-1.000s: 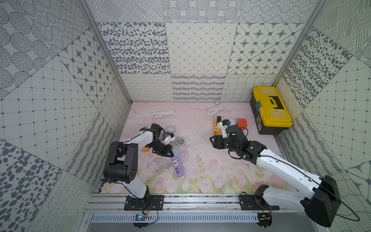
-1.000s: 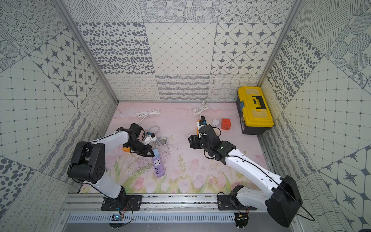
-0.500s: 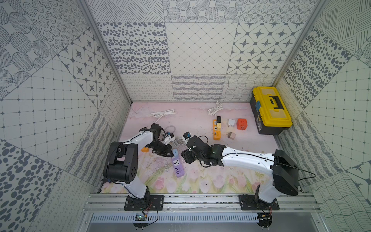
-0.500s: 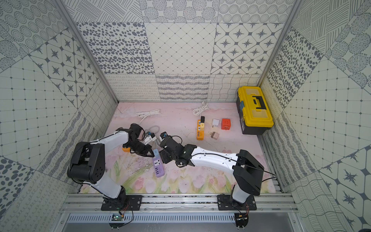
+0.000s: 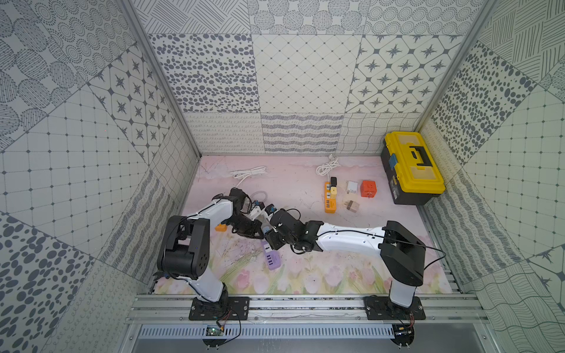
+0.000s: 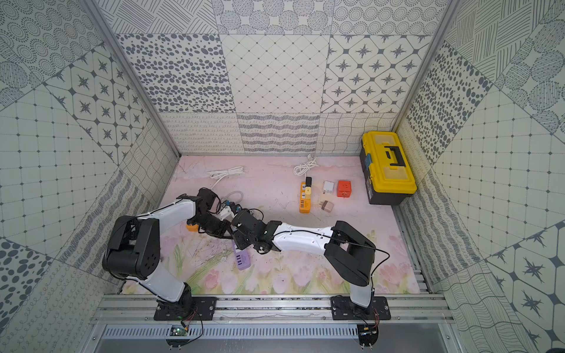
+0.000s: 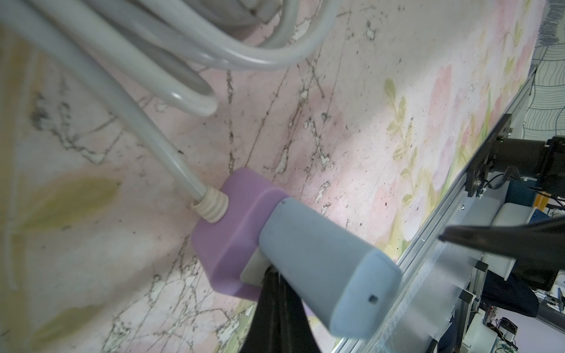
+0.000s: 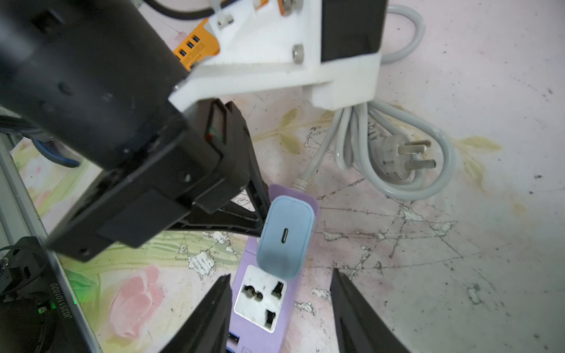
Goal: Pull the plug off the socket
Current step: Remove the plug from the socket.
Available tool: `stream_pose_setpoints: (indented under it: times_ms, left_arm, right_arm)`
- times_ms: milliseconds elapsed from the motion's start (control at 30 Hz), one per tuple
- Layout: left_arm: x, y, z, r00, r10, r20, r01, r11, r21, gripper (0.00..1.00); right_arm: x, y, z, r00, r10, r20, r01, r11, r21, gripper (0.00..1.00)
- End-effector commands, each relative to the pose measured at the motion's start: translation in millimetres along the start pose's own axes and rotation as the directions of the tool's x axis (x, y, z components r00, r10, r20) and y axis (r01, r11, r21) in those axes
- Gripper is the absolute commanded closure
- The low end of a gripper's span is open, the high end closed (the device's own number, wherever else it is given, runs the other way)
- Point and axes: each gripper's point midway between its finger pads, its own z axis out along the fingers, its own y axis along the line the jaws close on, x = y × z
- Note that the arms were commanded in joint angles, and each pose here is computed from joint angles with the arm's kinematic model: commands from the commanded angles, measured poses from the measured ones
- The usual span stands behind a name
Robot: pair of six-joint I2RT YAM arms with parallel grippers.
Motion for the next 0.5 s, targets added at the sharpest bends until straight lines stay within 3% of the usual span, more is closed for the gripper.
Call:
stream_pose_setpoints:
  times_ms: [0, 467]
  left_arm:
    - [5.6, 27.5, 1.7, 0.999, 0.011, -0.035, -0.016, 0.989, -0.144, 1.00]
    - [5.1, 27.8, 1.4, 0.999, 0.010, -0.033, -0.015, 0.989, -0.144, 1.00]
  right_arm:
    - [-19.7, 9.8, 5.9, 0.998, -0.008, 0.056, 0.009, 1.000, -0.026, 0.43]
    - [-8.5, 3.6, 33.4, 1.000, -0.004, 0.027, 0.004, 1.000, 0.019, 0.49]
